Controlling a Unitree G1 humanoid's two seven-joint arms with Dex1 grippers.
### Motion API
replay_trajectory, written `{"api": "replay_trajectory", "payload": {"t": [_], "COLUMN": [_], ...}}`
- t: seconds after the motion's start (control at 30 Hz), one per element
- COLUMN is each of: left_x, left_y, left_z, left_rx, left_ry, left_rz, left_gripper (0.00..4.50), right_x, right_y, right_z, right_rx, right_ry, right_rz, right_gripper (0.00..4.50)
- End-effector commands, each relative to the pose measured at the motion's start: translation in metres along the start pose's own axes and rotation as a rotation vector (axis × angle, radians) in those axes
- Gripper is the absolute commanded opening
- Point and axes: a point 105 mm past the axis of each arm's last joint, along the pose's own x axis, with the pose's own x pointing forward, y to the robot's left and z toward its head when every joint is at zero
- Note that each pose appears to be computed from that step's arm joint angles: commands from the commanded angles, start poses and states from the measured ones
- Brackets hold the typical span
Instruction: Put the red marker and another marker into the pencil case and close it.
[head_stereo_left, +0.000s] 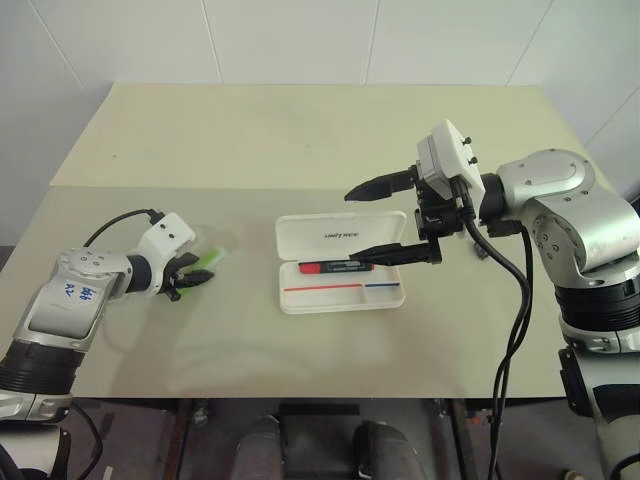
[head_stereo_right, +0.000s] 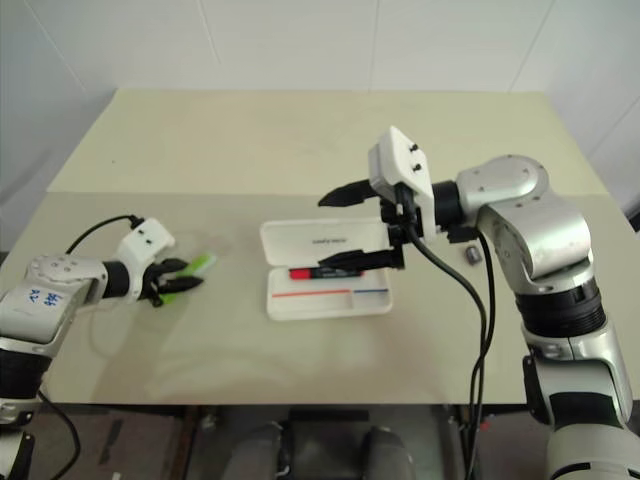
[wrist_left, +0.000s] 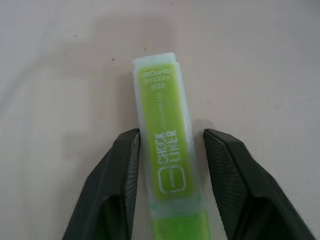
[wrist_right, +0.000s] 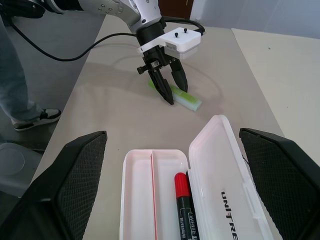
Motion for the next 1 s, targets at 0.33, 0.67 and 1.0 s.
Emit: {"api": "replay_trajectory", "payload": {"t": [0.33, 0.67, 1.0], "left_x": [-0.065, -0.099, -0.082], "left_y": [0.007, -0.052, -0.096], "left_z": [0.048, 0.113, 0.127], "left_rx": [0.083, 0.311, 0.406], "left_ry": [-0.168, -0.418, -0.418], "left_rz": [0.003, -0.275, -0.458], "left_gripper": [1.08, 1.08, 1.08], "right_x": [-0.015, -0.020, -0.033], "right_y": [0.006, 0.012, 0.019], "right_z": [0.001, -0.004, -0.010], "right_rx": [-0.031, -0.028, -0.020], "right_ry": [0.004, -0.008, 0.018], "right_rz": [-0.009, -0.009, -0.041], "right_gripper": [4.50, 4.50, 4.50]}}
